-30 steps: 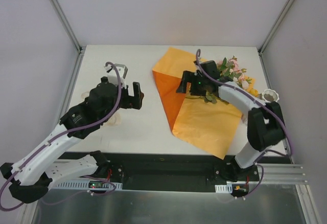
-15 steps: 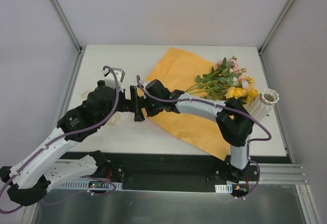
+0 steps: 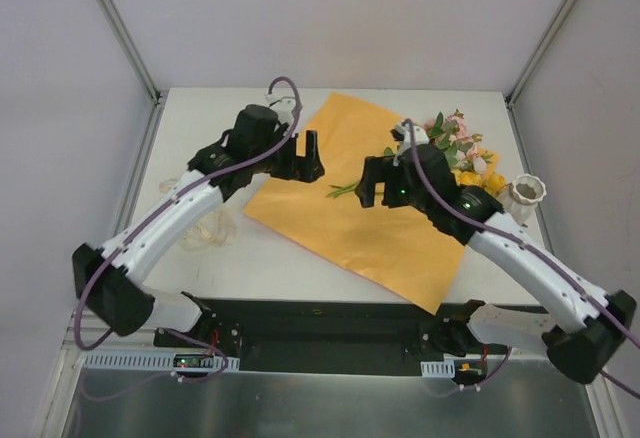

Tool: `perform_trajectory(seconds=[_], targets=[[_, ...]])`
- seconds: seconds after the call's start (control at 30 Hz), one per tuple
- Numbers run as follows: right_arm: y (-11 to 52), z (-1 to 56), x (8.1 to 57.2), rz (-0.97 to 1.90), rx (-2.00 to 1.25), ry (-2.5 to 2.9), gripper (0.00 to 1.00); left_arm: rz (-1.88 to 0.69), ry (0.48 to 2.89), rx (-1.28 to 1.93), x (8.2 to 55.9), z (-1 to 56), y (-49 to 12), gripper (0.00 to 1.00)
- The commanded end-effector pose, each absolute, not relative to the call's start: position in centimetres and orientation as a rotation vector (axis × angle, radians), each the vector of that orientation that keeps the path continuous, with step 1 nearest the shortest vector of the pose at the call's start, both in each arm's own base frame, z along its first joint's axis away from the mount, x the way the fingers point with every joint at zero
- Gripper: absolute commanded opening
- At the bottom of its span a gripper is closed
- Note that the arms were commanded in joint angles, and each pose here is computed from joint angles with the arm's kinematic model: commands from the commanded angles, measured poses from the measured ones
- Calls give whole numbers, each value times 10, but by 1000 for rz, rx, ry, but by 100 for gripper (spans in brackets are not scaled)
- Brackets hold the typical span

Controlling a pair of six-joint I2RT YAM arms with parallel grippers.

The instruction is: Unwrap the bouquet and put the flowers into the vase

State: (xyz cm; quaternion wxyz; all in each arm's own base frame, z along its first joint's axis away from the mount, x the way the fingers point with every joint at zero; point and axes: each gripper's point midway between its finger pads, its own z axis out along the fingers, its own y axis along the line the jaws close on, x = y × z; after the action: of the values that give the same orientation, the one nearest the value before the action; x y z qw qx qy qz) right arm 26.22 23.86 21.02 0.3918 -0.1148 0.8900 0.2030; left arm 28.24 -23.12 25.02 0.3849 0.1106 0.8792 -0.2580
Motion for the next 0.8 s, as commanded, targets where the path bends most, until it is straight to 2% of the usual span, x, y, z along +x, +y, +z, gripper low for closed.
perform_trajectory(seconds=[0.0,0.07,0.1,0.2,0.33,0.5,0.57,0.77], targets=[[156,224,250,228,-125,2224,100,-793,2279,388,316,235,-282,88],[136,239,245,230,-61,2167,99,-812,2285,425,331,232,-297,83],[130,241,242,227,-46,2158,100,-808,2341,446,339,208,-306,78],[113,250,235,226,-14,2120,100,-798,2358,532,360,187,-329,72],[99,250,229,194,-5,2125,100,-753,2263,785,371,178,-367,61],[94,248,222,198,-6,2127,100,-822,2173,1167,346,133,-426,58],[94,245,219,222,-3,2121,100,-903,2168,1195,342,124,-445,54],[90,237,206,261,16,2112,100,-959,2183,1174,357,102,-472,51]])
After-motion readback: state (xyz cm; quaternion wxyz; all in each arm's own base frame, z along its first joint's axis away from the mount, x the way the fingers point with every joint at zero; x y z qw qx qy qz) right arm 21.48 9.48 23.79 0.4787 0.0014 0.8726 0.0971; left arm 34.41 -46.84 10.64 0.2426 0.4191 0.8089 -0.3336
